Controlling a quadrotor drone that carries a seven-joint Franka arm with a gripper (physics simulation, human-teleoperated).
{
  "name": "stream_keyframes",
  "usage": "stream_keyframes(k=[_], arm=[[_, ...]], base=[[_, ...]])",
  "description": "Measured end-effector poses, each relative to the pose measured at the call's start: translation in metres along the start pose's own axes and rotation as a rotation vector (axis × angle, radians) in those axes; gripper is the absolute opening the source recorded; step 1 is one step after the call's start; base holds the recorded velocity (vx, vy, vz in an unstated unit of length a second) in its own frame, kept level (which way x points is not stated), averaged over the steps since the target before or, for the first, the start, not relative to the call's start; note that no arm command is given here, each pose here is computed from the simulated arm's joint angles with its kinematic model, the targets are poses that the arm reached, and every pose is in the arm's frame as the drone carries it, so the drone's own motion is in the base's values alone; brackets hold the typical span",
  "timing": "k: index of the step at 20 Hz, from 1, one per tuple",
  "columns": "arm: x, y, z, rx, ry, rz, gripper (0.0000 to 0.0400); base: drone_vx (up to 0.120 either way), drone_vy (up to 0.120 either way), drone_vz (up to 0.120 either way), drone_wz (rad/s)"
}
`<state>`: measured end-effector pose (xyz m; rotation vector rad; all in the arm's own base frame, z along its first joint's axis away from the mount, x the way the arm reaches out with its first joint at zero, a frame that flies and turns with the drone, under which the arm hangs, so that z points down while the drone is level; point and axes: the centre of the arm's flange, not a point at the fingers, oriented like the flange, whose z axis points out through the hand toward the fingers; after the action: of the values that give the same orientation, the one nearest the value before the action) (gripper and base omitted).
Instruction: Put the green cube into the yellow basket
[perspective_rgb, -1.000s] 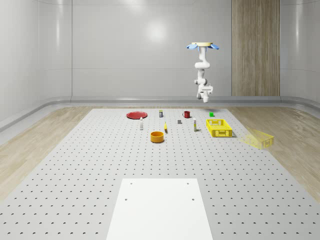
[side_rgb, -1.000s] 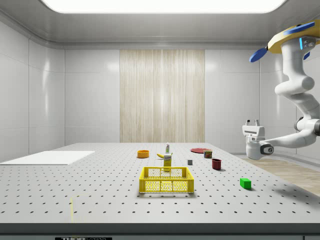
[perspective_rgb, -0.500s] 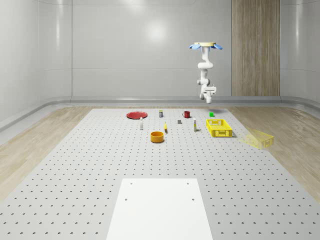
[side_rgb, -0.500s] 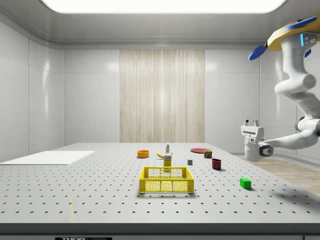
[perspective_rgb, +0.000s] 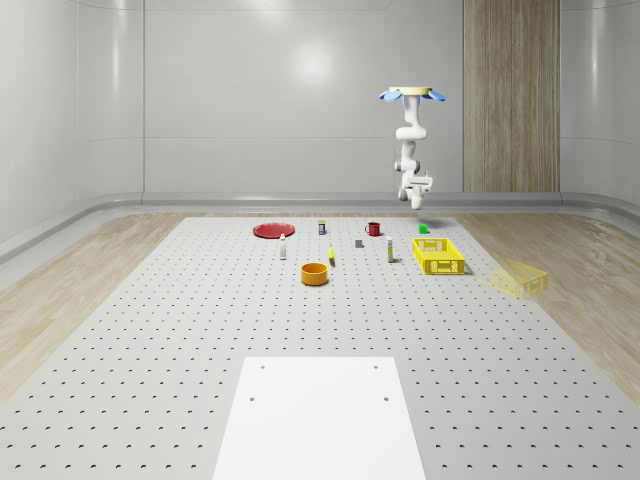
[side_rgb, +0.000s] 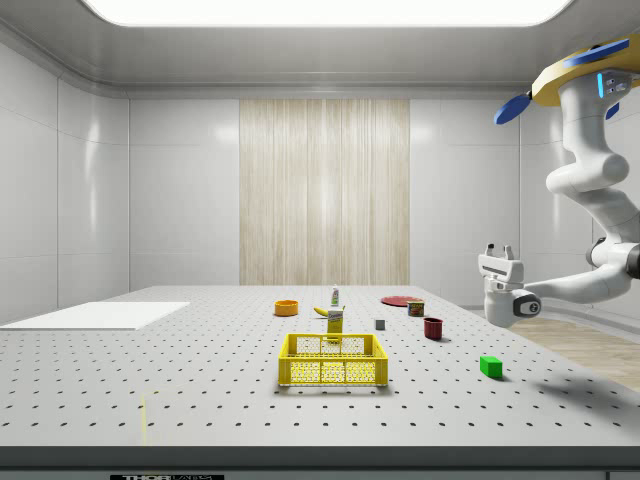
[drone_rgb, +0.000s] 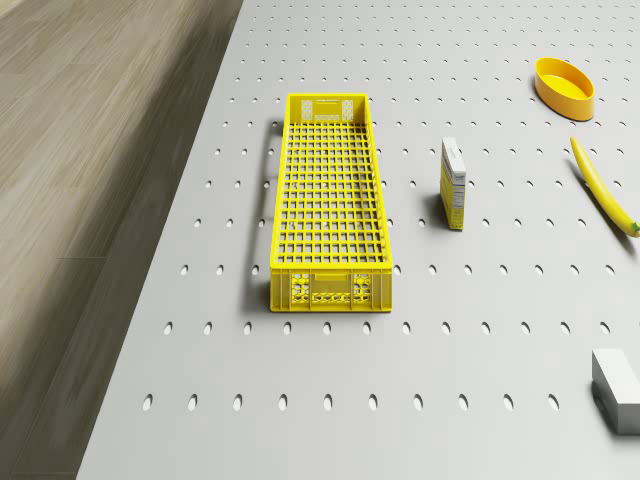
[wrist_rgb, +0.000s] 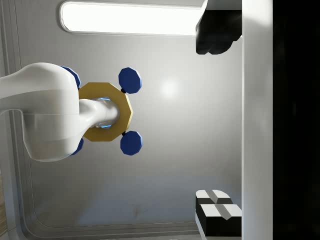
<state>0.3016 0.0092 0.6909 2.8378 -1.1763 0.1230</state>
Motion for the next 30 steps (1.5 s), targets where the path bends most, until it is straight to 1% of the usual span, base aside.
stream_keyframes(k=[4,6,9,11,14,16,18,20,23,26,28,30], arm=[[-0.006,-0.006,0.0,-0.061,0.065,-0.002,0.04],[-0.012,-0.011,0.001,-0.112,0.118,-0.003,0.04],[-0.023,-0.022,0.005,-0.227,0.236,-0.006,0.04],[-0.034,-0.032,0.012,-0.34,0.35,-0.009,0.04],[-0.053,-0.051,0.033,-0.583,0.594,-0.015,0.04],[-0.065,-0.062,0.058,-0.795,0.806,-0.021,0.04],[-0.071,-0.068,0.091,-1.036,1.045,-0.026,0.04],[-0.07,-0.066,0.124,-1.281,1.287,-0.032,0.04],[-0.056,-0.051,0.163,-1.598,1.6,-0.039,0.04],[-0.04,-0.035,0.184,-1.82,1.819,-0.046,0.04],[-0.031,-0.026,0.191,-1.92,1.918,-0.051,0.04],[-0.025,-0.019,0.195,-1.991,1.988,-0.056,0.04]], base=[[0.0,0.0,-0.01,0.0],[0.0,0.0,-0.12,0.0],[0.0,0.0,-0.12,0.0],[0.1,0.0,-0.12,0.0],[0.12,0.0,-0.12,0.0],[0.12,0.0,-0.12,0.0],[0.12,0.0,-0.12,0.0],[0.12,0.0,-0.12,0.0],[0.12,0.0,-0.12,0.0],[0.12,0.0,-0.12,0.0],[0.0,0.0,-0.12,0.0],[0.0,0.0,-0.12,0.0]])
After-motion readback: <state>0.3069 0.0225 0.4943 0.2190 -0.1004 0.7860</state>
